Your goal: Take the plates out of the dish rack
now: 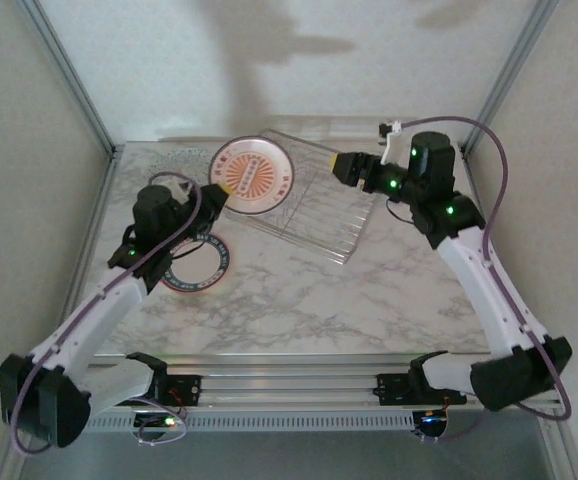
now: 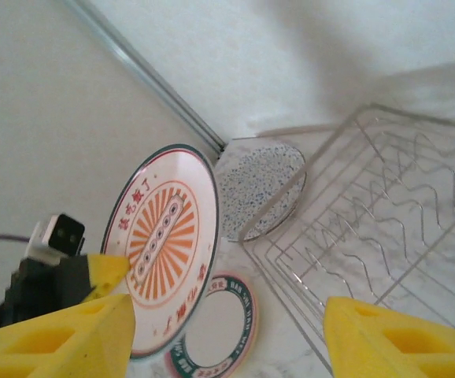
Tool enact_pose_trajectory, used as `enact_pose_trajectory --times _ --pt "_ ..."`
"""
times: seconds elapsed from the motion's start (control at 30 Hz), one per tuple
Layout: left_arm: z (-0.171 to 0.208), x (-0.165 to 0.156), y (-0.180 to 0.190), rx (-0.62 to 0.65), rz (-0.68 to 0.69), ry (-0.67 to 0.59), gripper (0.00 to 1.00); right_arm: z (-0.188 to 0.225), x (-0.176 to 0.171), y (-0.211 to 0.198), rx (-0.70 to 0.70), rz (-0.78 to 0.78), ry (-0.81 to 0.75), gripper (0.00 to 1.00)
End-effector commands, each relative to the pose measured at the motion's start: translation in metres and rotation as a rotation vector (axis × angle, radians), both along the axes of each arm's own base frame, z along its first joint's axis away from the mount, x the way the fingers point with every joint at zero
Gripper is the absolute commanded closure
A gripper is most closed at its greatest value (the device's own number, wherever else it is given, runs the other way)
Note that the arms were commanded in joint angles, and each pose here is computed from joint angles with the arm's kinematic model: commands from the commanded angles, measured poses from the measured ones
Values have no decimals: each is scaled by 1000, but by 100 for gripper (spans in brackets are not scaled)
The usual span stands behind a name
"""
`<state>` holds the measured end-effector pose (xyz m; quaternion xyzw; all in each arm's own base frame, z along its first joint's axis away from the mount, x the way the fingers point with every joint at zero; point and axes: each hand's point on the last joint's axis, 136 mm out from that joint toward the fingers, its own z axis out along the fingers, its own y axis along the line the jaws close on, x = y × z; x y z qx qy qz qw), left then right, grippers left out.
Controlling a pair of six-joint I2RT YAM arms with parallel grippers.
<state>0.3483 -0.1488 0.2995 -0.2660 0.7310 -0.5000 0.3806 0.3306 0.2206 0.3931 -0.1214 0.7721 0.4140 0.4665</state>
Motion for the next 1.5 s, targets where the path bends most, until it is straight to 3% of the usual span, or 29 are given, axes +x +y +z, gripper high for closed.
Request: enact_pose_trajectory --times 0.0,0.13,0.4,0.8,1.47 --pt "-21 -16 37 5 133 72 100 15 -26 15 -152 66 -369 30" --pt "-64 -41 77 -26 284 178 100 4 -69 38 -206 216 -562 24" --pt "-132 -81 120 -62 481 331 100 -37 -124 71 -294 498 -600 24" --pt "-189 -91 129 -58 546 444 100 -48 -123 82 -366 534 -598 24" --pt "-225 -91 128 -32 534 496 100 -52 -116 85 -355 514 -550 24"
